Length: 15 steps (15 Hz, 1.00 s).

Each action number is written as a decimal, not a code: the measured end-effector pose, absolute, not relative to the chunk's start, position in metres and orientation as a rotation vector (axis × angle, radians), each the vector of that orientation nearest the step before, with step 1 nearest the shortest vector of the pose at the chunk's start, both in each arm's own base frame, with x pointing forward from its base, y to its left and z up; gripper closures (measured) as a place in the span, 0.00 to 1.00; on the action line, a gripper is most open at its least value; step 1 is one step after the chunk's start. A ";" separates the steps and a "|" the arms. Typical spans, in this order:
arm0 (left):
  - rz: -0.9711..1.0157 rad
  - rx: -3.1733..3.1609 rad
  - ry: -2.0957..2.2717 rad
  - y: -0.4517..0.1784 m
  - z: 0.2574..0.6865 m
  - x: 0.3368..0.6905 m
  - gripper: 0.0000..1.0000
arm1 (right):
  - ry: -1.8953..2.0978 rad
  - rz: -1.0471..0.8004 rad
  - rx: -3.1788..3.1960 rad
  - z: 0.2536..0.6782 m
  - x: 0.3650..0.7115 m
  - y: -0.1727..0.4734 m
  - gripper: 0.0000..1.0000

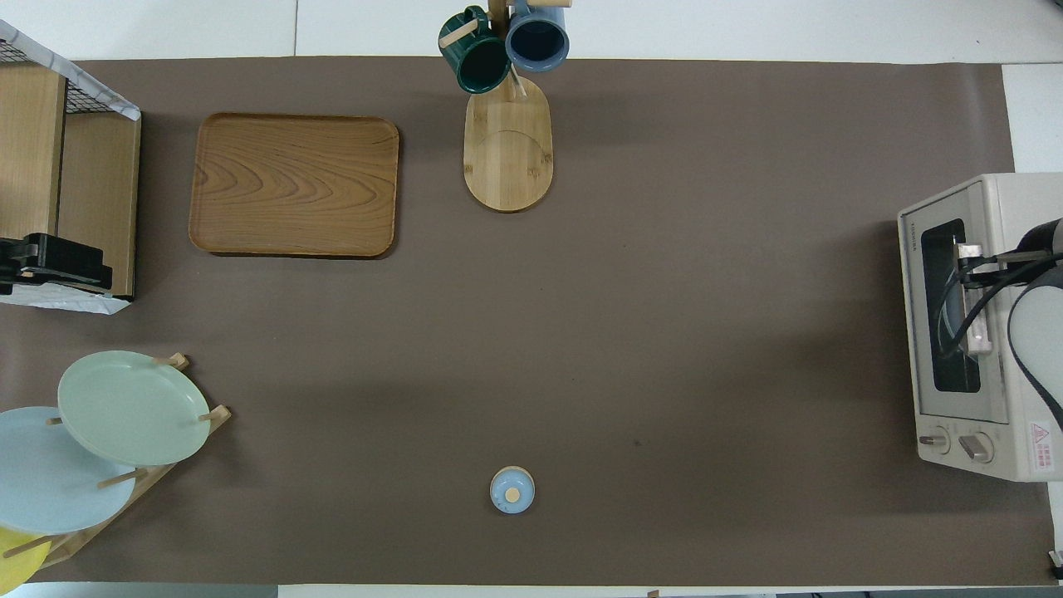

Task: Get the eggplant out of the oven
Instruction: 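Reach the right gripper to the oven door handle and grasp it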

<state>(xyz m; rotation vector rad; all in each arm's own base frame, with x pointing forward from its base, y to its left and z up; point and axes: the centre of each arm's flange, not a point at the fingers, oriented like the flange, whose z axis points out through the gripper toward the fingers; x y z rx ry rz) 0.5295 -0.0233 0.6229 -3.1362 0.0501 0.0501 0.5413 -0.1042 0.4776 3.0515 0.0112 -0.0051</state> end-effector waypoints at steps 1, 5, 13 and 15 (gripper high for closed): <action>0.050 -3.136 0.050 -0.023 0.623 0.529 0.00 | 0.011 -0.009 3.052 0.476 0.541 -0.104 0.99; 0.050 -3.136 0.050 -0.023 0.623 0.529 0.00 | 0.011 -0.018 3.053 0.473 0.540 -0.104 0.99; 0.050 -3.136 0.051 -0.024 0.623 0.529 0.00 | 0.045 -0.026 3.056 0.469 0.540 -0.092 0.99; 0.050 -3.136 0.051 -0.024 0.623 0.529 0.00 | 0.056 -0.027 3.057 0.467 0.541 -0.087 0.99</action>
